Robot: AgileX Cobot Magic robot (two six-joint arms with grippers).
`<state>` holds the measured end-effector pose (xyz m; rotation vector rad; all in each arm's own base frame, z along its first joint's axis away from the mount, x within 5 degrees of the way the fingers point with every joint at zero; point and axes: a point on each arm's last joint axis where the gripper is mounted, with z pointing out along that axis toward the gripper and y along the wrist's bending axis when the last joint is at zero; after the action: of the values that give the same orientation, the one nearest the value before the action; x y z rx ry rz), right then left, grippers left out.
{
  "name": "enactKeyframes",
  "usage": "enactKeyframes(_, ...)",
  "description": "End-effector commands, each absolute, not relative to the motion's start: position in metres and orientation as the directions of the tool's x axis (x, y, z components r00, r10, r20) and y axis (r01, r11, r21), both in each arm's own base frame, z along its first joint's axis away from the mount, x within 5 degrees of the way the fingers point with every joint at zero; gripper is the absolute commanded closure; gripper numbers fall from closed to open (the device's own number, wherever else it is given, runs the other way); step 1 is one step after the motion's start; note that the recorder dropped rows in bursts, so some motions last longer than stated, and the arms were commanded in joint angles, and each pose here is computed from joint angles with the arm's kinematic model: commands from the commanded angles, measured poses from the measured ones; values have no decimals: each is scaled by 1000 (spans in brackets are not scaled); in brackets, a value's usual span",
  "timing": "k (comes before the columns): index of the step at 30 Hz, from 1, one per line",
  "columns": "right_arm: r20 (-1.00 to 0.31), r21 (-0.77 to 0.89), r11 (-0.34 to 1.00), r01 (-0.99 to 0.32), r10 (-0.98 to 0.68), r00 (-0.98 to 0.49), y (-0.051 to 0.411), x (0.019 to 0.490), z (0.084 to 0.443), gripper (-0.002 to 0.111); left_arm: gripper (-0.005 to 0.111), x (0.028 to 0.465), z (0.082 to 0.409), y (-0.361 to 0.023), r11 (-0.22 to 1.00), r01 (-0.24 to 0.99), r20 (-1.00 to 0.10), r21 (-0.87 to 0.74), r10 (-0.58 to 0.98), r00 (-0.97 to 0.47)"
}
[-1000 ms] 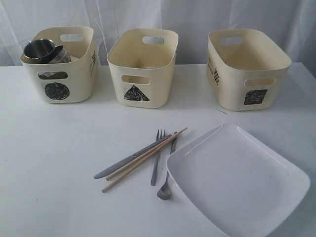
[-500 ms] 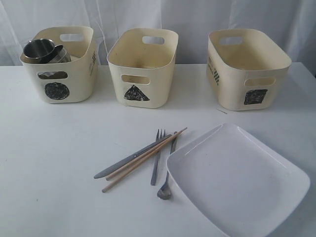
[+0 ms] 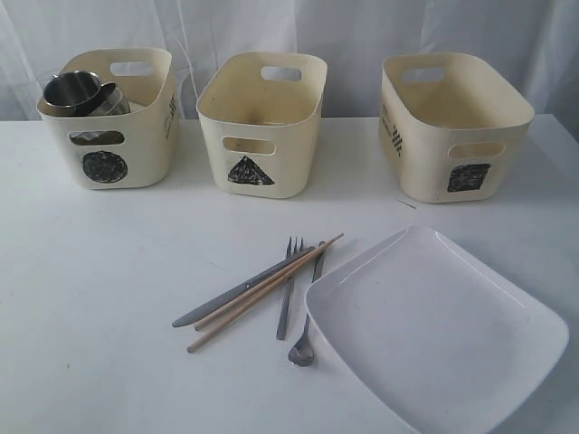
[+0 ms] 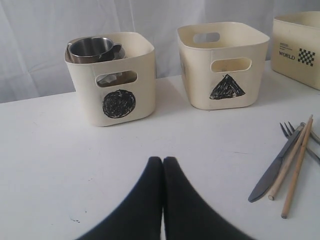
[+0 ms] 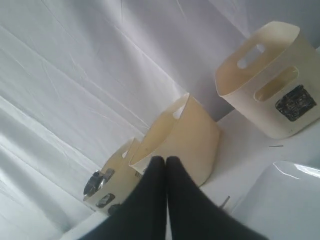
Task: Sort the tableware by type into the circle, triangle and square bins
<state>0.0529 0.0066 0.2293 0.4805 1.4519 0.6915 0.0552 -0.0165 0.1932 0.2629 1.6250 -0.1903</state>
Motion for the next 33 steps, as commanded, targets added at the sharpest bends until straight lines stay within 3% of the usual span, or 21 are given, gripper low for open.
enactKeyframes(1, -845, 534, 835, -134, 522, -116, 11, 46, 241, 108, 107, 55, 192, -17, 957, 288, -997, 31, 49, -58)
enactKeyframes(6, -912, 345, 913, -219, 270, -309, 24, 58, 271, 102, 107, 55, 192, -17, 957, 288, -997, 31, 49, -58)
enactKeyframes(10, -853, 113, 915, -388, -111, -510, 38, 90, 290, 85, 107, 55, 192, -17, 957, 288, -997, 31, 49, -58)
enactKeyframes(14, -737, 45, 857, -514, -319, -596, 50, 141, 306, 63, 107, 55, 192, -17, 957, 288, -997, 31, 49, -58)
enactKeyframes(17, -661, 4, 791, -612, -457, -595, 69, 188, 315, 54, 107, 55, 192, -17, 957, 288, -997, 31, 49, -58)
enactKeyframes(24, -491, -201, 572, -795, -761, -424, 142, 279, 311, 53, 107, 55, 192, -17, 957, 288, -997, 31, 49, -58)
enactKeyframes(28, -298, -216, 437, -873, -881, -367, 180, 300, 283, 53, 107, 55, 192, -17, 957, 288, -997, 31, 49, -58)
enactKeyframes(33, -162, -187, 288, -939, -952, -260, 230, 310, 237, 54, 107, 55, 192, -17, 957, 288, -997, 31, 49, -58)
